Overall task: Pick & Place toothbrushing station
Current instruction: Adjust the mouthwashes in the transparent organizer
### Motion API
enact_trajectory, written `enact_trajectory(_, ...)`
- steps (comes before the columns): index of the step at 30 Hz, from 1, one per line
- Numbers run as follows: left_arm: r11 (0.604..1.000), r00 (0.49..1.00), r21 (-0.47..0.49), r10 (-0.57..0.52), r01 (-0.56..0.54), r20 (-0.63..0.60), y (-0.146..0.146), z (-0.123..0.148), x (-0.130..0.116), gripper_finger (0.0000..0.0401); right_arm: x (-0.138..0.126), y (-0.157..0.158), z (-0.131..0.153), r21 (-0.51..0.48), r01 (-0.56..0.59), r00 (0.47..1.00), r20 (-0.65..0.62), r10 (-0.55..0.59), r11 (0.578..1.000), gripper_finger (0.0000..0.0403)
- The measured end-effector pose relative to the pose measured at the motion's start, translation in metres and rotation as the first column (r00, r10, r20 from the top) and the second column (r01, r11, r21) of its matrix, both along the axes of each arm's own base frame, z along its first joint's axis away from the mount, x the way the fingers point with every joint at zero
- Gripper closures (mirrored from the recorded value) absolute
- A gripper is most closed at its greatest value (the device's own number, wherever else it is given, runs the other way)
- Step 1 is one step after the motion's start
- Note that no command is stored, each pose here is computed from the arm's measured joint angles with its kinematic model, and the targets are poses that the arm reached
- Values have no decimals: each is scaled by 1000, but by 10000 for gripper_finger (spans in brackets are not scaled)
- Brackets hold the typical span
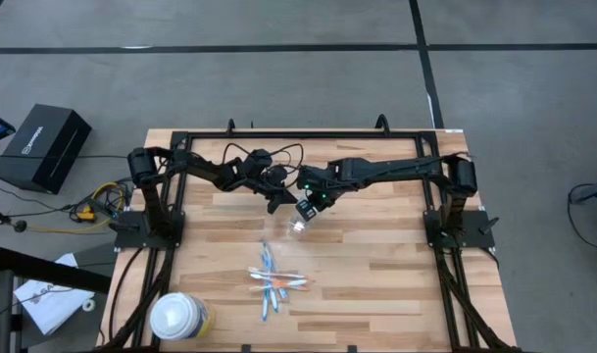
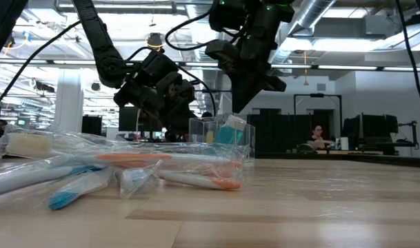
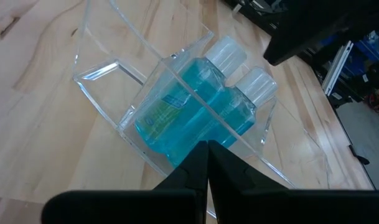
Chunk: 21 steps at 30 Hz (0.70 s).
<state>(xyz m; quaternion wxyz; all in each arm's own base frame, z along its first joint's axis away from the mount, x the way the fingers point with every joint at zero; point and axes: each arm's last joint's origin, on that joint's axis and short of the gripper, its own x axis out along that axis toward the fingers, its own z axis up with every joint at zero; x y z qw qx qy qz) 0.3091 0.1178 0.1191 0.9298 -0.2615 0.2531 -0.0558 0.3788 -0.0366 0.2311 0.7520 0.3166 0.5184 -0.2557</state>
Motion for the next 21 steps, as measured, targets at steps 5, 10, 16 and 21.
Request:
enact_trajectory(5, 1000, 1000, 0, 3, -3, 1, 1, 0, 0, 400, 0, 1, 0, 26, -13, 1000, 6, 12, 1000, 403)
enact_trajectory(10, 1000, 1000, 0, 6, -6, 1, 2, 0, -1, 400, -2, 2, -13, 50, 2, 1000, 12, -2, 999, 403)
enact_trajectory(16, 1000, 1000, 0, 6, -6, 1, 2, 0, -1, 400, -2, 2, -15, 60, 0, 1000, 26, -2, 998, 403)
enact_trajectory(21, 1000, 1000, 1, 9, -9, 0, 2, 0, -1, 400, 2, -8, -13, 73, 7, 997, 73, -12, 997, 403)
